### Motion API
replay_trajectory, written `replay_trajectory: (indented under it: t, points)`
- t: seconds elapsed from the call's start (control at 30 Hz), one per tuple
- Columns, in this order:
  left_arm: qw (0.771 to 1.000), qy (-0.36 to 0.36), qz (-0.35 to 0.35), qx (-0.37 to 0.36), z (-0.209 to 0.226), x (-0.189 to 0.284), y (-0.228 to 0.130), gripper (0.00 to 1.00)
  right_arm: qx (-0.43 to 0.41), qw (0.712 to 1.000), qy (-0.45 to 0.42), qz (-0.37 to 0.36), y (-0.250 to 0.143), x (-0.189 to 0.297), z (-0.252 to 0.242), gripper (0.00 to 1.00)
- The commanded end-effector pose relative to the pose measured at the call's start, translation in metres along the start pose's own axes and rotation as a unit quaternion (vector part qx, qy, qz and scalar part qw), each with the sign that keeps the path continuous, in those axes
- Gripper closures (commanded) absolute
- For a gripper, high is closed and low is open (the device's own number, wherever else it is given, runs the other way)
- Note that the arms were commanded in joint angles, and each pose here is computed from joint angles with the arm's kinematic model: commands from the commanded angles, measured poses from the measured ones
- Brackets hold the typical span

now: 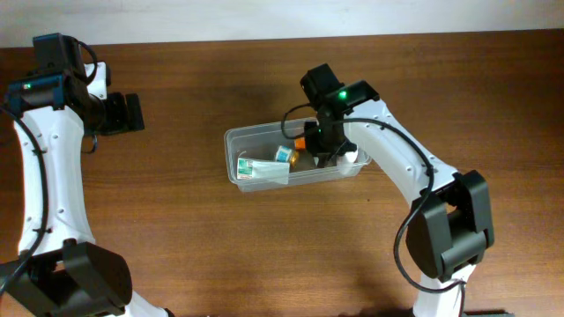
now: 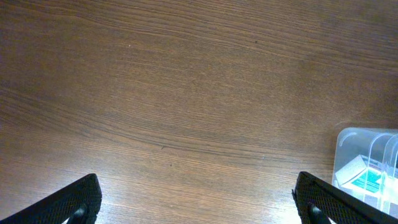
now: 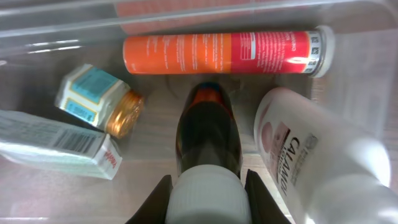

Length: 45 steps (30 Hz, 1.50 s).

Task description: Pack container

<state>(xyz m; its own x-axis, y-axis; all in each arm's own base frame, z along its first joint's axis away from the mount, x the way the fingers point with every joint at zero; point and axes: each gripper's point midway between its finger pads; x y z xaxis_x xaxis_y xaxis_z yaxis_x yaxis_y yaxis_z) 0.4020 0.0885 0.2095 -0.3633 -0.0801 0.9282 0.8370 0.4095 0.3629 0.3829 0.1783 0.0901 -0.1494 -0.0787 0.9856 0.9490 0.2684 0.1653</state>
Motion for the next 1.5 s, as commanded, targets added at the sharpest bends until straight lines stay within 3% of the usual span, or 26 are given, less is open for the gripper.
replay_trajectory:
  t: [0.0, 0.13, 0.4, 0.57, 0.77, 0.93, 1.23, 1.27, 1.3, 1.47]
  points:
    - [1.000, -0.004, -0.012, 0.006, 0.000, 0.009, 0.003, 0.01, -0.003, 1.000, 0.004, -0.006, 0.002, 0.000, 0.003, 0.69]
    - [1.000, -0.004, -0.012, 0.006, 0.000, 0.009, 0.003, 0.01, 0.014, 1.000, 0.004, -0.024, 0.009, 0.012, 0.003, 0.39]
    - [1.000, -0.004, -0.012, 0.006, 0.000, 0.009, 0.003, 0.01, 0.019, 0.991, -0.025, -0.129, 0.024, 0.121, -0.009, 0.34]
    - [1.000, -0.004, -0.012, 0.006, 0.000, 0.009, 0.003, 0.01, -0.041, 0.978, -0.055, -0.196, 0.007, 0.193, -0.063, 0.24]
    - [1.000, -0.004, -0.012, 0.006, 0.000, 0.009, 0.003, 0.01, -0.179, 0.967, -0.086, -0.160, -0.032, 0.200, -0.168, 0.14]
    - [1.000, -0.004, -0.012, 0.006, 0.000, 0.009, 0.003, 0.01, -0.187, 0.968, -0.053, -0.156, -0.041, 0.198, -0.193, 0.11]
    - [1.000, -0.004, -0.012, 0.006, 0.000, 0.009, 0.003, 0.00, -0.134, 0.964, -0.033, -0.226, -0.059, 0.253, -0.154, 0.15]
    - [1.000, -0.004, -0.012, 0.006, 0.000, 0.009, 0.003, 0.00, -0.124, 0.963, -0.024, -0.239, -0.063, 0.262, -0.144, 0.13]
    - [1.000, -0.004, -0.012, 0.006, 0.000, 0.009, 0.003, 0.01, -0.109, 0.959, 0.004, -0.260, -0.066, 0.275, -0.126, 0.02]
    - [1.000, -0.004, -0.012, 0.006, 0.000, 0.009, 0.003, 0.01, -0.051, 0.949, 0.049, -0.307, -0.088, 0.309, -0.082, 0.02]
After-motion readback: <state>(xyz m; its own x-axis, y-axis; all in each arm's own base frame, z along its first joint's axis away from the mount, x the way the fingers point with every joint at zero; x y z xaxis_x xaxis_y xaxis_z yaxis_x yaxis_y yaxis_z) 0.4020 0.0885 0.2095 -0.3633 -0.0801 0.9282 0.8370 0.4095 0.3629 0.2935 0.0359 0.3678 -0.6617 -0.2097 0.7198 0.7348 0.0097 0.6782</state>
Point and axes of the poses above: each gripper's point midway between its finger pads, its own x axis back along the fingers, its own z axis along the line the jaws close on, y = z × x, and after that the axes turned 15 degrees about x, right-handed
